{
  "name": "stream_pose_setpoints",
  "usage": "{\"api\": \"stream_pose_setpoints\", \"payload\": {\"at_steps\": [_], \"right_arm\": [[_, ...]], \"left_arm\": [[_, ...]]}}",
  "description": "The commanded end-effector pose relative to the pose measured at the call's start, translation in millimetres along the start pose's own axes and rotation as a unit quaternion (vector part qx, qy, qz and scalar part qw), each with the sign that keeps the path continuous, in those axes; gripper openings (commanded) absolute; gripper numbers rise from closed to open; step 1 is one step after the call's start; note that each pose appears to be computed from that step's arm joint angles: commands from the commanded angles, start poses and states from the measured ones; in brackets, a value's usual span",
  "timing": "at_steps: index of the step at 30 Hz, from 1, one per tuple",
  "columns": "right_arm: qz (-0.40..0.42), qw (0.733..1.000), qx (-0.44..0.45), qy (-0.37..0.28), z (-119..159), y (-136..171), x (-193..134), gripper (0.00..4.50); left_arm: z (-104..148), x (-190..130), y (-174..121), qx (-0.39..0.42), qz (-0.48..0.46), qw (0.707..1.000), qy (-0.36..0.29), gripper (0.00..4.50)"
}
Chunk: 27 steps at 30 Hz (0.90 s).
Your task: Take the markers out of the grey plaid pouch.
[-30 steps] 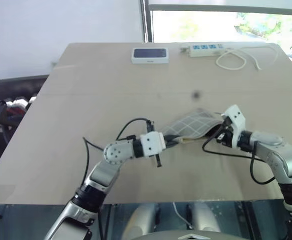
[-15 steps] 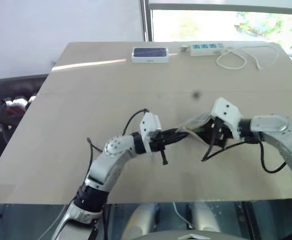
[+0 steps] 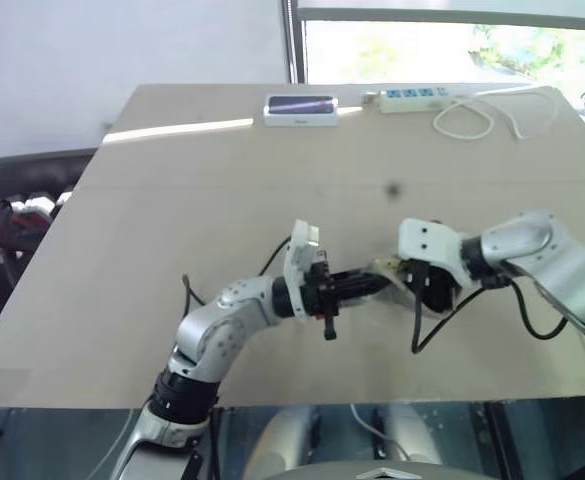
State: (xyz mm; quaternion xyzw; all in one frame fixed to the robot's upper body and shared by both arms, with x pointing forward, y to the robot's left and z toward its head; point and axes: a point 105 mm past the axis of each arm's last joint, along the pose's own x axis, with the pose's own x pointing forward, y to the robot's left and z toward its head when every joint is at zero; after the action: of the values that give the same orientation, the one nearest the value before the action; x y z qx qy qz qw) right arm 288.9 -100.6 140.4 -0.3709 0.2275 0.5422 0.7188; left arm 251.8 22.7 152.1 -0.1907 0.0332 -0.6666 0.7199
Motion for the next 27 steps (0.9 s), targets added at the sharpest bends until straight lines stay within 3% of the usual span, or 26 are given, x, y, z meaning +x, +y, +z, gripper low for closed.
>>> {"api": "stream_pose_setpoints", "payload": {"at_steps": [1, 2, 5, 7, 10, 13, 27], "right_arm": [[0.019, 1.0, -0.011, 0.011, -13.1, 2.3, 21.7, 4.48], [0.022, 1.0, -0.012, 0.014, -16.8, 2.0, 25.4, 4.48], [0.024, 0.999, -0.016, 0.015, -21.0, 0.7, 26.9, 3.62], [0.022, 1.0, -0.014, 0.009, -19.8, 0.0, 24.5, 2.5], [0.02, 1.0, -0.013, 0.006, -19.6, 0.4, 20.1, 1.18], [0.016, 1.0, -0.01, -0.003, -16.0, 2.2, 15.0, 0.43], [-0.046, 0.998, -0.002, -0.045, 11.9, -10.5, -26.9, 0.39]], "left_arm": [[16.2, 5.4, -11.7, 0.008, -0.041, 0.998, -0.039, 0.0], [15.2, 5.4, -11.0, 0.007, -0.04, 0.998, -0.037, 0.0], [14.2, 3.7, -9.4, 0.009, -0.037, 0.999, -0.034, 0.0], [14.6, 1.8, -8.4, 0.01, -0.034, 0.999, -0.035, 0.0], [12.2, -0.5, -7.3, 0.011, -0.03, 0.999, -0.032, 0.0], [8.9, -2.2, -5.6, 0.02, -0.024, 0.999, -0.023, 0.0], [-7.5, -17.9, 7.9, 0.109, -0.003, 0.993, 0.049, 0.0]]}}
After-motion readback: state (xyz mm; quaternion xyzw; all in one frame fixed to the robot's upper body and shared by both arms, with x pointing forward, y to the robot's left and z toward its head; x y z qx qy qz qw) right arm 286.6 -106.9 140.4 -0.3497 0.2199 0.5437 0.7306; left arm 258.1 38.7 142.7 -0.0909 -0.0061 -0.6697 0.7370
